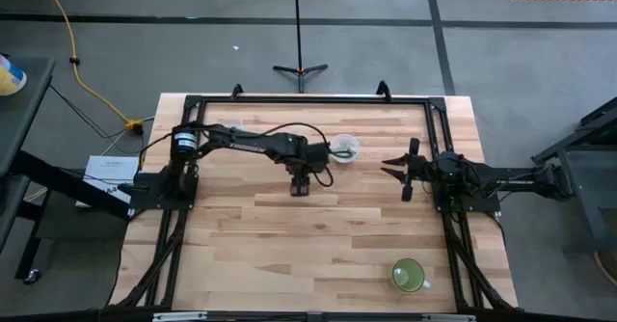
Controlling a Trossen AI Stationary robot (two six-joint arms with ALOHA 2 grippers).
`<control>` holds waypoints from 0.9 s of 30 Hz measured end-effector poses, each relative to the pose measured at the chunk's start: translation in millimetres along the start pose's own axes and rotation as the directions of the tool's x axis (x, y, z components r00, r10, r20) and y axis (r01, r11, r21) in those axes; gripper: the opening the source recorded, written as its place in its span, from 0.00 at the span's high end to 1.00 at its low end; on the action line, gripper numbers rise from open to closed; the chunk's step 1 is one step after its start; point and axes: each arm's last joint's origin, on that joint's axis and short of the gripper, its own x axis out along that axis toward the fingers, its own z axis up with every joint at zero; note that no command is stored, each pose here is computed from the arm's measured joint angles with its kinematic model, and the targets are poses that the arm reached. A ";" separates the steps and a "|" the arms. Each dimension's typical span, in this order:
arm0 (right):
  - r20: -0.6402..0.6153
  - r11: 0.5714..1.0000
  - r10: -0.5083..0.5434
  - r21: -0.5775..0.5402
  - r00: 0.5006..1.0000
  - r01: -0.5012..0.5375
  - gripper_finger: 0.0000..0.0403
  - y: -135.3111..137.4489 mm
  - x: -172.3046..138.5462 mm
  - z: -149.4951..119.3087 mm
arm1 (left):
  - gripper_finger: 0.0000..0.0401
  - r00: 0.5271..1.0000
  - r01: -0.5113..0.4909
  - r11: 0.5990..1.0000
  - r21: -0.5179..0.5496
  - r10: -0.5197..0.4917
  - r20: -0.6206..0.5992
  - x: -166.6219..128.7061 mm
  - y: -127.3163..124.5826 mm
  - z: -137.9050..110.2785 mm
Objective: Pick and place Stevia / Truvia into bins
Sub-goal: Put the stevia packet into the bottom transparent container
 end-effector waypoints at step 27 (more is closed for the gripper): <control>-0.013 1.000 -0.004 -0.010 1.000 0.004 0.80 0.1 1.2 -0.9 | 0.92 0.999 0.011 0.991 0.134 -0.018 0.050 11.9 2.3 22.2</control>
